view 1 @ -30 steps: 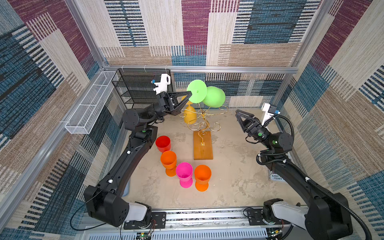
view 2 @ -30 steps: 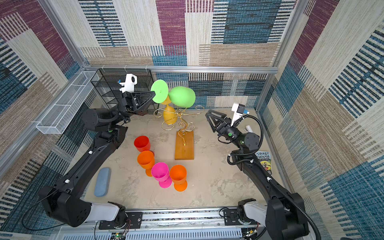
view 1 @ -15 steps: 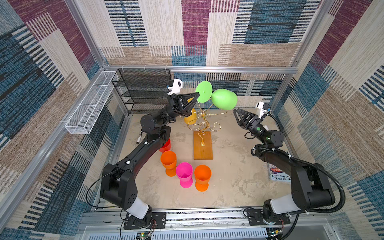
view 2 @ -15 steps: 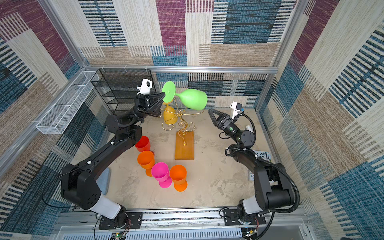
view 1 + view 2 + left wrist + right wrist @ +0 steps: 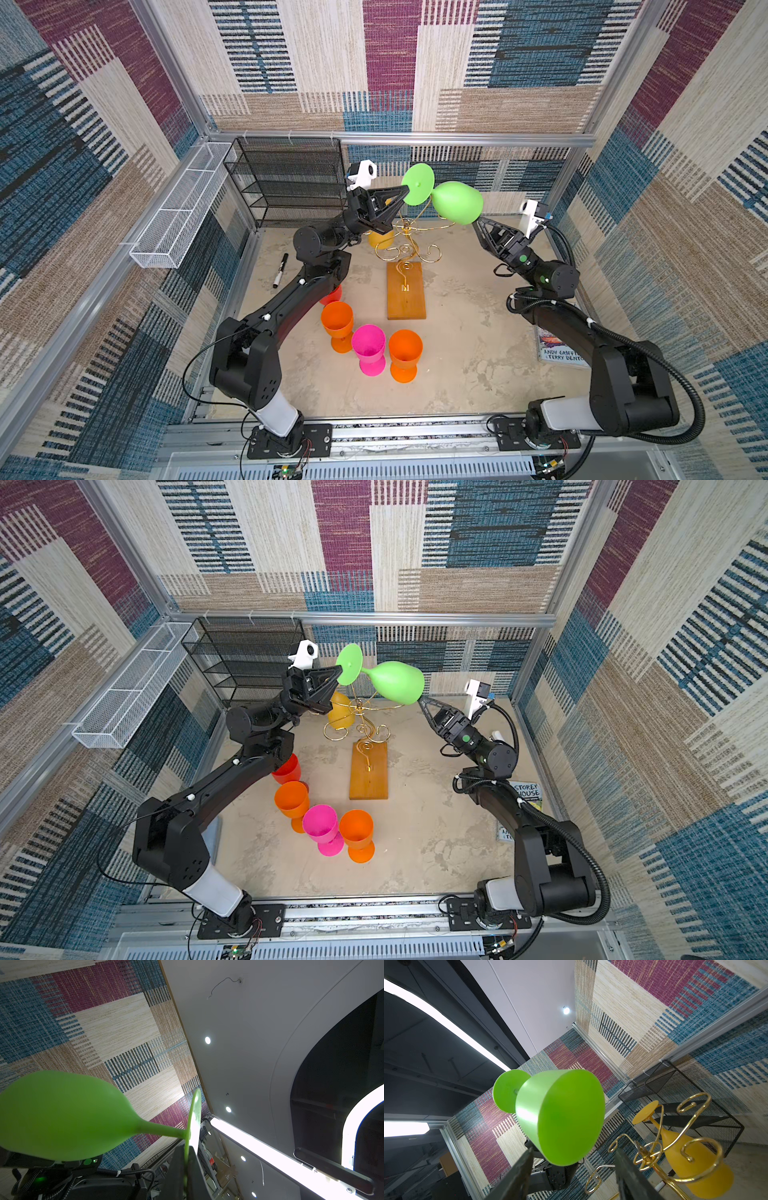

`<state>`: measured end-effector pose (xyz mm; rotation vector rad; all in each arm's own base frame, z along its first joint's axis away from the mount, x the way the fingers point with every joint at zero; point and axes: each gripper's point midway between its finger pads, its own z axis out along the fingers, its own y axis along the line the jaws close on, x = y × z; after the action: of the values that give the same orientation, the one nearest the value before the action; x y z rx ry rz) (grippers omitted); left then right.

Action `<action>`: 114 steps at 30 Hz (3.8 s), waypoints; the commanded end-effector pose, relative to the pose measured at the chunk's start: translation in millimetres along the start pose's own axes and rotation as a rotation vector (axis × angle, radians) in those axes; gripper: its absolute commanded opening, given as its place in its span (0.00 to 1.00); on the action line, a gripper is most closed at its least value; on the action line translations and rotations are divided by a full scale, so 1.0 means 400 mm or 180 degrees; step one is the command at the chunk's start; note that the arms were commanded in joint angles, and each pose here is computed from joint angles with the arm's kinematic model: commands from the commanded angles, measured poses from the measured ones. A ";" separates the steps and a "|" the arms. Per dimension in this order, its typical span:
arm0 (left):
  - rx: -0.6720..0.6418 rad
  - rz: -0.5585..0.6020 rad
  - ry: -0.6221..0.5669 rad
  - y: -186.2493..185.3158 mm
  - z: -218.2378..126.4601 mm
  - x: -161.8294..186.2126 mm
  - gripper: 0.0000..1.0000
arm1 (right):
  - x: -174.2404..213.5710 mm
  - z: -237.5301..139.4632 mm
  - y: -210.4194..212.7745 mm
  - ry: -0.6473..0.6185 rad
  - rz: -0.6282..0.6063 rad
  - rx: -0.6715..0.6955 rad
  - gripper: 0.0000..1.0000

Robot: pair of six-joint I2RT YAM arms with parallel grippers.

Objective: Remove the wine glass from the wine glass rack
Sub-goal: 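Lift the green glass off the rack toward the right gripper with the left gripper, then close the right gripper on the green glass's bowl beside the left gripper, then open the left gripper and withdraw it while the right gripper carries the green glass away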

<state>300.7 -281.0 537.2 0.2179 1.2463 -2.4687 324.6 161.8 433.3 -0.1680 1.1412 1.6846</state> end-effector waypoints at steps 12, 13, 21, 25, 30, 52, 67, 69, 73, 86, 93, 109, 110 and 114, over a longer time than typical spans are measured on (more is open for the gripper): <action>0.0152 -0.0067 0.0142 0.006 0.034 0.038 0.00 | -0.012 0.006 0.177 0.0026 -0.0856 -0.0743 0.62; 0.0152 -0.0084 0.0142 0.008 0.035 0.038 0.00 | -0.012 0.007 0.178 0.0028 -0.0857 -0.0745 0.61; 0.0140 -0.0171 0.0092 0.025 0.033 0.033 0.00 | -0.007 -0.002 0.183 0.0007 -0.0828 -0.0763 0.51; 0.0126 -0.0223 0.0034 0.037 0.026 0.028 0.00 | -0.005 -0.007 0.191 -0.0001 -0.0808 -0.0779 0.44; 0.0158 -0.0242 -0.0040 0.031 0.023 0.023 0.00 | -0.007 -0.015 0.197 -0.0059 -0.0746 -0.0779 0.26; 0.0202 -0.0336 -0.0209 0.036 0.014 0.017 0.19 | -0.029 -0.027 0.209 -0.0241 -0.0356 -0.0802 0.00; 0.0154 -0.0358 -0.0221 0.065 0.011 0.010 0.12 | -0.038 -0.023 0.210 -0.0276 -0.0336 -0.0743 0.00; 0.0163 -0.0321 -0.0190 0.057 0.014 0.014 0.15 | -0.041 -0.022 0.216 -0.0280 -0.0391 -0.0719 0.00; 0.0195 -0.0153 -0.0054 0.024 0.028 0.030 0.18 | -0.051 -0.006 0.224 -0.0253 -0.0697 -0.0440 0.00; 0.0021 0.0509 0.0451 -0.044 0.065 0.094 0.31 | -0.238 -0.085 0.246 -0.0477 -0.1949 0.2302 0.00; -0.0691 0.1104 0.0634 -0.031 0.052 0.118 0.35 | -0.179 -0.220 0.118 0.0199 -0.1501 0.3624 0.00; -0.2783 0.2889 -0.0188 -0.110 -0.157 0.051 0.49 | 0.256 -0.423 -0.097 0.2185 -0.0204 0.4282 0.00; -0.2800 0.2911 -0.0193 -0.112 -0.159 0.051 0.48 | 0.293 -0.423 -0.102 0.2335 -0.0164 0.4300 0.00; -0.2837 0.2908 -0.0198 -0.105 -0.166 0.048 0.48 | 0.441 -0.417 -0.110 0.2964 -0.0043 0.4273 0.00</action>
<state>258.6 -214.8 531.3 0.3336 1.5898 -1.1343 223.5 150.9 226.8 -0.1092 2.6233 0.5166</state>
